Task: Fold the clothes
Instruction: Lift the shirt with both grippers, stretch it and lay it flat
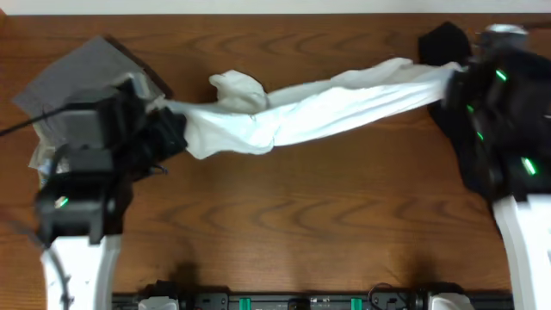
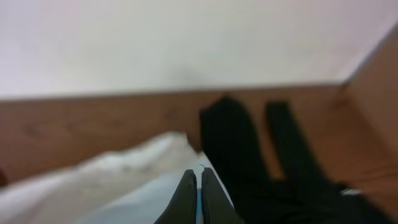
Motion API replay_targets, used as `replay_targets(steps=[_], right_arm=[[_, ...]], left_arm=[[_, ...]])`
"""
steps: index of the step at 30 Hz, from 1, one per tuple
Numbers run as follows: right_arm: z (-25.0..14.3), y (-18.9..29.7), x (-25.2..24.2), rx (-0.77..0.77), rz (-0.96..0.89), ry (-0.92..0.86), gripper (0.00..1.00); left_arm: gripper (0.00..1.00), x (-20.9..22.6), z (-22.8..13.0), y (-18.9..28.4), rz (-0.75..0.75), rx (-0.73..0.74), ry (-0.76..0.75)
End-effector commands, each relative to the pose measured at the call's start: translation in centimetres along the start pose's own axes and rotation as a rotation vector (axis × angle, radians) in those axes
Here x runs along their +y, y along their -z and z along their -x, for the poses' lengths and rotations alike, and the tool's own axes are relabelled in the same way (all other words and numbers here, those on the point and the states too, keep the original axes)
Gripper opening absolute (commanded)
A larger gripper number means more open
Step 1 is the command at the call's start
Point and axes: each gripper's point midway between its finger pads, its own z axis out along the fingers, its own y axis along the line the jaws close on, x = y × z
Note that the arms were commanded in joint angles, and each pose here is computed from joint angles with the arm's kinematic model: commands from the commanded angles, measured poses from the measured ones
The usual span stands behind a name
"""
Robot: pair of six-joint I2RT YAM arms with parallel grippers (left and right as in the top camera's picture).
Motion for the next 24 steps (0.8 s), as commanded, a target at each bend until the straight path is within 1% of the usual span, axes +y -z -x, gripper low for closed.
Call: replay_targets(steps=[1, 5, 7, 9, 11, 14, 17, 22, 24], right_arm=[[3.5, 5.6, -2.7, -0.151, -0.097, 0.016, 0.01], [6.3, 11.4, -5.0, -0.295, -0.186, 0.008, 0.01], [7.1, 13.3, -5.7, -0.340, -0.211, -0.003, 0.01], [7.8, 14.6, -6.1, -0.373, -0.224, -0.006, 0.01], [8.2, 15.1, -6.2, -0.385, -0.225, -0.009, 0.01], [8.1, 14.3, -6.1, -0.370, -0.225, -0.006, 0.01], [7.5, 12.2, -5.9, -0.316, -0.224, 0.006, 0.01], [5.3, 6.3, -4.9, -0.171, -0.198, 0.039, 0.01], [3.9, 2.9, -3.9, -0.099, -0.156, 0.056, 0.01]], left_arm=[[0.06, -3.2, 3.4, 5.6, -0.072, -0.167, -0.067], [0.06, -6.7, 6.0, 12.6, -0.149, -0.360, -0.127], [0.06, -8.1, 6.5, 15.7, -0.179, -0.438, -0.153], [0.06, -9.0, 6.6, 17.8, -0.204, -0.488, -0.172], [0.06, -9.0, 6.7, 18.6, -0.196, -0.514, -0.173], [0.06, -8.0, 6.7, 17.7, -0.150, -0.495, -0.151], [0.06, -6.7, 6.7, 15.0, -0.103, -0.419, -0.120], [0.06, -4.2, 7.7, 8.1, -0.017, -0.265, -0.064], [0.06, -3.2, 8.5, 4.7, 0.015, -0.208, -0.061]])
